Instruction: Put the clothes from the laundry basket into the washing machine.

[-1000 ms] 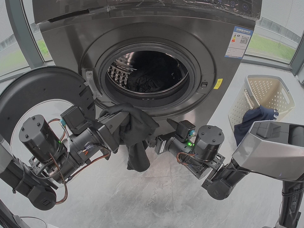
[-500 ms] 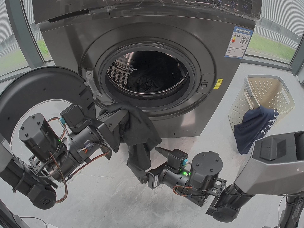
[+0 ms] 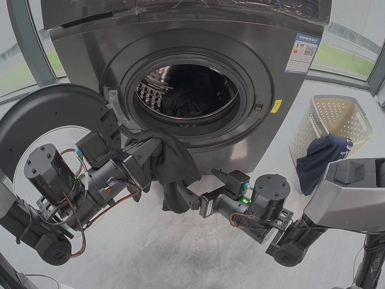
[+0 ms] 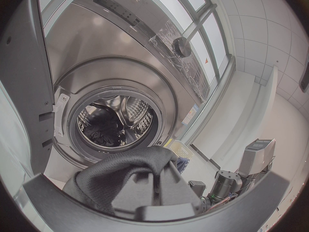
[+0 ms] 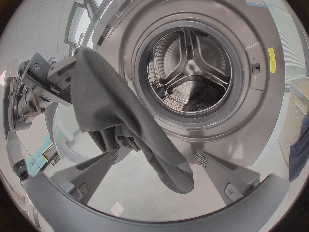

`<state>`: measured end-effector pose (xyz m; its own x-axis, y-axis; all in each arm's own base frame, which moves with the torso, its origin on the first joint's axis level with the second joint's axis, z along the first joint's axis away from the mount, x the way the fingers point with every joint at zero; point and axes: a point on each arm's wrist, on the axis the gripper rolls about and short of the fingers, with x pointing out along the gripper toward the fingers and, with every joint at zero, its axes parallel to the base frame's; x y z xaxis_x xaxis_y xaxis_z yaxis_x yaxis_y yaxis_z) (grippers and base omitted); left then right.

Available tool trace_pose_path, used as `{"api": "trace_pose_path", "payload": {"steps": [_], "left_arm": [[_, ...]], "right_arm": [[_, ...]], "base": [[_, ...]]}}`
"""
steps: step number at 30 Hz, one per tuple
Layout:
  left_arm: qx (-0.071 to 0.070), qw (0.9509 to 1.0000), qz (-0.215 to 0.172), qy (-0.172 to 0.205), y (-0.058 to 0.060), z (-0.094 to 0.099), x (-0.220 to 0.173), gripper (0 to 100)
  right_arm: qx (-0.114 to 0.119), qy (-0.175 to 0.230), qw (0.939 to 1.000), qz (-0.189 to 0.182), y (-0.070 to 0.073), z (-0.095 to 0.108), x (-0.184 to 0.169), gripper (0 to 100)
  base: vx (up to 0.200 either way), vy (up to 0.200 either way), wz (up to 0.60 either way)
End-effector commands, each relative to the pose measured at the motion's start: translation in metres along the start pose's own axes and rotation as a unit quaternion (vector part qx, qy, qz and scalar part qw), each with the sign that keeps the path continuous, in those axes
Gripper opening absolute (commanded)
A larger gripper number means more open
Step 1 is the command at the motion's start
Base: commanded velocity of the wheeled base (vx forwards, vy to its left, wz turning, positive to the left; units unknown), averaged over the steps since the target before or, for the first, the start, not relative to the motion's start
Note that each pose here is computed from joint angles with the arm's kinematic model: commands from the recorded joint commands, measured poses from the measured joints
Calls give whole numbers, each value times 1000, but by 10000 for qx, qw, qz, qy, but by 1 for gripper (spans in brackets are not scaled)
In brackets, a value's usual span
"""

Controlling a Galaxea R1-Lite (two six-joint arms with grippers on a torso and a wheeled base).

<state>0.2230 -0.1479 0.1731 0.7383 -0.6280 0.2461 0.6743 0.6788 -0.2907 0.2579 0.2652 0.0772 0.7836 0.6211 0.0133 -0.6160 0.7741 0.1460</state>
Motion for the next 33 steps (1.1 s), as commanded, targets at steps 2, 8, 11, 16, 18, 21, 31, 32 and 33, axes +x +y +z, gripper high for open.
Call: {"api": "trace_pose_path", "payload": {"steps": [2, 8, 11, 16, 18, 21, 31, 32, 33], "left_arm": [[-11, 10000, -31, 5, -2, 0, 0, 0], [-10, 10000, -33, -2, -2, 0, 0, 0], [-11, 10000, -43, -7, -2, 0, 0, 0], [-12, 10000, -40, 0, -2, 0, 0, 0], [-11, 10000, -36, -10, -2, 0, 0, 0], [-10, 10000, -38, -17, -2, 0, 0, 0], [-19, 10000, -20, 57, -2, -2, -2, 0], [-17, 10000, -20, 58, -1, -2, -2, 0], [-17, 10000, -20, 58, -1, -2, -2, 0]], "right_arm": [[-78, -105, 9995, -294, -28, -4, 18, 100], [-84, -210, 9994, -280, -28, -8, 33, 100], [-120, -248, 9992, -283, -29, -9, 36, 100], [-138, -158, 9991, -357, -35, -18, 40, 100], [-144, -83, 9992, -375, -37, -24, 41, 100], [-150, -15, 9991, -384, -38, -32, 44, 100], [-95, -653, 9975, -260, -30, -7, 65, 100], [-89, -704, 9972, -238, -28, -3, 64, 100], [-89, -704, 9972, -238, -28, -3, 64, 100]], "base": [[0, 0, 0], [0, 0, 0], [0, 0, 0], [0, 0, 0], [0, 0, 0], [0, 0, 0], [0, 0, 0], [0, 0, 0], [0, 0, 0]]}}
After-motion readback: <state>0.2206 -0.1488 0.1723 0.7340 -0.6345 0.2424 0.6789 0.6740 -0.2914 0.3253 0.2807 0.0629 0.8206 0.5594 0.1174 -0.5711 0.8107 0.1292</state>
